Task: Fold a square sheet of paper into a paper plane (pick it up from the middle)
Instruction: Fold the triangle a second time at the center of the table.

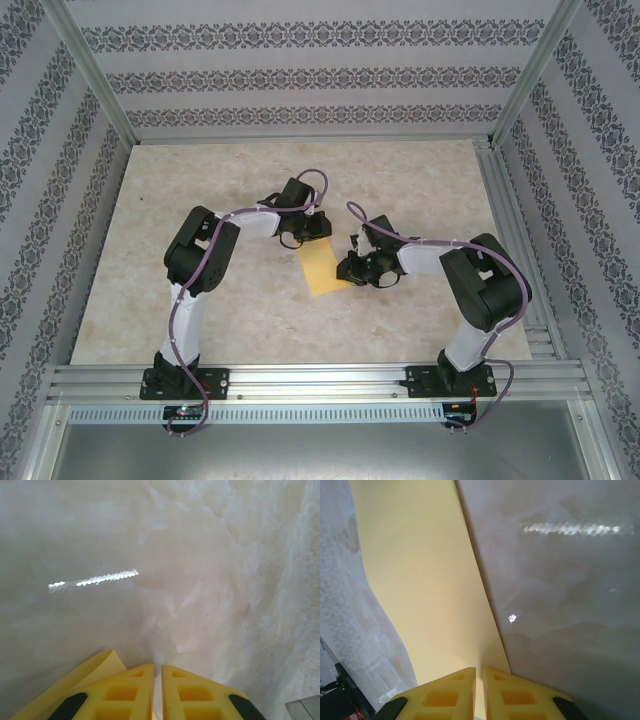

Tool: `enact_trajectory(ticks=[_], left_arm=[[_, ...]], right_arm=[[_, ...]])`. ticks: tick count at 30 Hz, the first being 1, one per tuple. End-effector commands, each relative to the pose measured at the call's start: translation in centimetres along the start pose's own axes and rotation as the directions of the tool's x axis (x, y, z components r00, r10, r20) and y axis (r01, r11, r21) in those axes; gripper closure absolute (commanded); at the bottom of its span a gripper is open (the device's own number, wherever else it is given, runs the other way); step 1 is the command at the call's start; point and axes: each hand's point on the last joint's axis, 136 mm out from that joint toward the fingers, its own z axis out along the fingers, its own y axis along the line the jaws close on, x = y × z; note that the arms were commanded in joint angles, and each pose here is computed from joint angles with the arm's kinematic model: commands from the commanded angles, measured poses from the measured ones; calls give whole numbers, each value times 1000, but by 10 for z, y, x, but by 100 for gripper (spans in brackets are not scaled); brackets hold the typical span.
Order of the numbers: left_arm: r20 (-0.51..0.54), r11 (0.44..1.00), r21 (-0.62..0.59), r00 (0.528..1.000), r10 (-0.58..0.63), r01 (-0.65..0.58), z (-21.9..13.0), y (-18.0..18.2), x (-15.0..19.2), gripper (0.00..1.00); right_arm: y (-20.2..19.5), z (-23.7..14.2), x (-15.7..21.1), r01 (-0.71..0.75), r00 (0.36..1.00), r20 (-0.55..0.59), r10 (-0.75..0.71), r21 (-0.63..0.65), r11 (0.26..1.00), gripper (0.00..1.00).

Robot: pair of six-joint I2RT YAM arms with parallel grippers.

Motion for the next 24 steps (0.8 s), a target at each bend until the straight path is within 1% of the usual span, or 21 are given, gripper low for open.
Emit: enact_trajectory(ticks=[1, 4, 11, 18, 21, 24], left_arm=[[1, 999, 38, 999, 39, -39, -13, -18, -6, 85], [1, 996, 58, 997, 74, -74, -21, -37, 3, 83], [-33, 995, 70, 997, 71, -69, -15, -45, 40, 82], [-91, 998, 54, 996, 22, -17, 2, -30, 65, 85], [-101, 999, 38, 995, 12, -8, 7, -24, 66, 86], [-88, 1000, -9, 996, 12, -13, 9, -16, 62, 86]], right_arm=[[-39, 10, 32, -81, 992, -81, 95, 165, 983, 87], [-42, 11, 31, -74, 992, -83, 91, 192, 979, 87], [-47, 13, 32, -70, 992, -87, 91, 222, 973, 88], [-47, 14, 32, -69, 992, -87, 91, 223, 972, 88], [-47, 15, 33, -66, 992, -90, 89, 226, 972, 89], [-52, 16, 36, -68, 991, -97, 94, 245, 967, 89]])
